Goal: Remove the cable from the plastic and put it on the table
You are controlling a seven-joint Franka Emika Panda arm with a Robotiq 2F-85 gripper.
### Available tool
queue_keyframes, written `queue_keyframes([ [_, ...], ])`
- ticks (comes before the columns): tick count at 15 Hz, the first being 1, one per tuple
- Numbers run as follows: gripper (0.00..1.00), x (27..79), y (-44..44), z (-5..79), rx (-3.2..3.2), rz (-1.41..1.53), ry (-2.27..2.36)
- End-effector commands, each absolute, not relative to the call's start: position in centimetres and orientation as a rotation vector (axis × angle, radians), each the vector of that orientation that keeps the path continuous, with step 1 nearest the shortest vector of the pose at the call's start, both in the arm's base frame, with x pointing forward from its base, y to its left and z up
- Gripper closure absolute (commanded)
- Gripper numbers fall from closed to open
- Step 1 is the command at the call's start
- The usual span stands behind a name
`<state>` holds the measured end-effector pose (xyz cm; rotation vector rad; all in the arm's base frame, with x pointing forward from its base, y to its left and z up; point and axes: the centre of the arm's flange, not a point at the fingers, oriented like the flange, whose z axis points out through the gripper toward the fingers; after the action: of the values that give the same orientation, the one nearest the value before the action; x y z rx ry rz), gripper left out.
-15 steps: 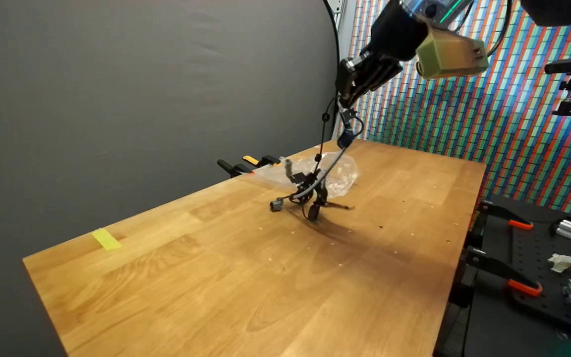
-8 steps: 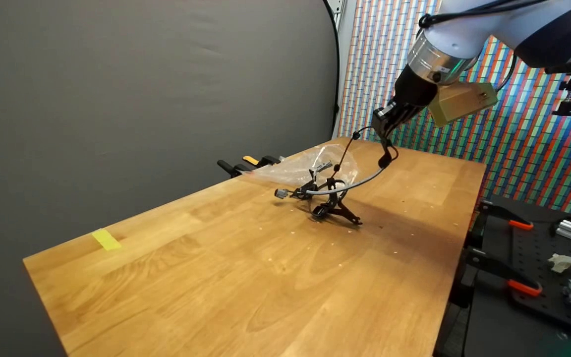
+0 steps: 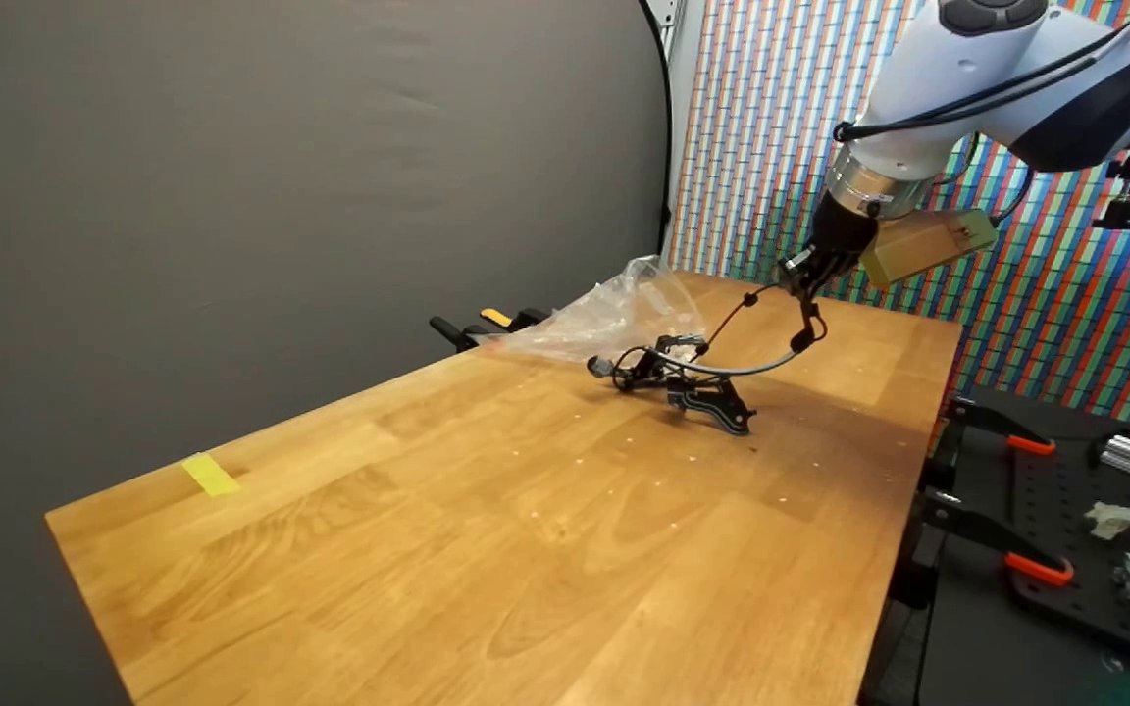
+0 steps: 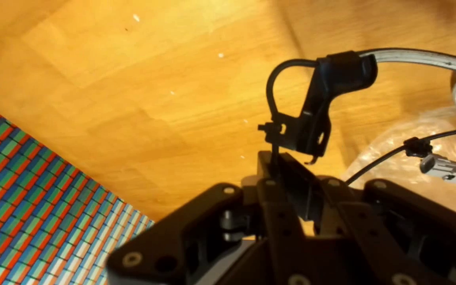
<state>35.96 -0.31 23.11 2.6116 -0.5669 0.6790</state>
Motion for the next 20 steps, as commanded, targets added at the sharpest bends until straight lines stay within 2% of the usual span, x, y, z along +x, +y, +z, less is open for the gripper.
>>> queue_keyframes([
  [1,0.66,32.7,-3.5,22.8,2.564,0.678,-0.633],
  [2,0.65,32.4,-4.0,22.8,2.551,0.679,-0.648],
  [9,0.12,32.0,-1.9,27.4,2.565,0.769,-0.745],
  [11,0.00,32.2,-0.8,28.9,2.599,0.778,-0.825],
  [20,0.00,34.5,5.0,33.5,2.752,0.778,-1.030],
])
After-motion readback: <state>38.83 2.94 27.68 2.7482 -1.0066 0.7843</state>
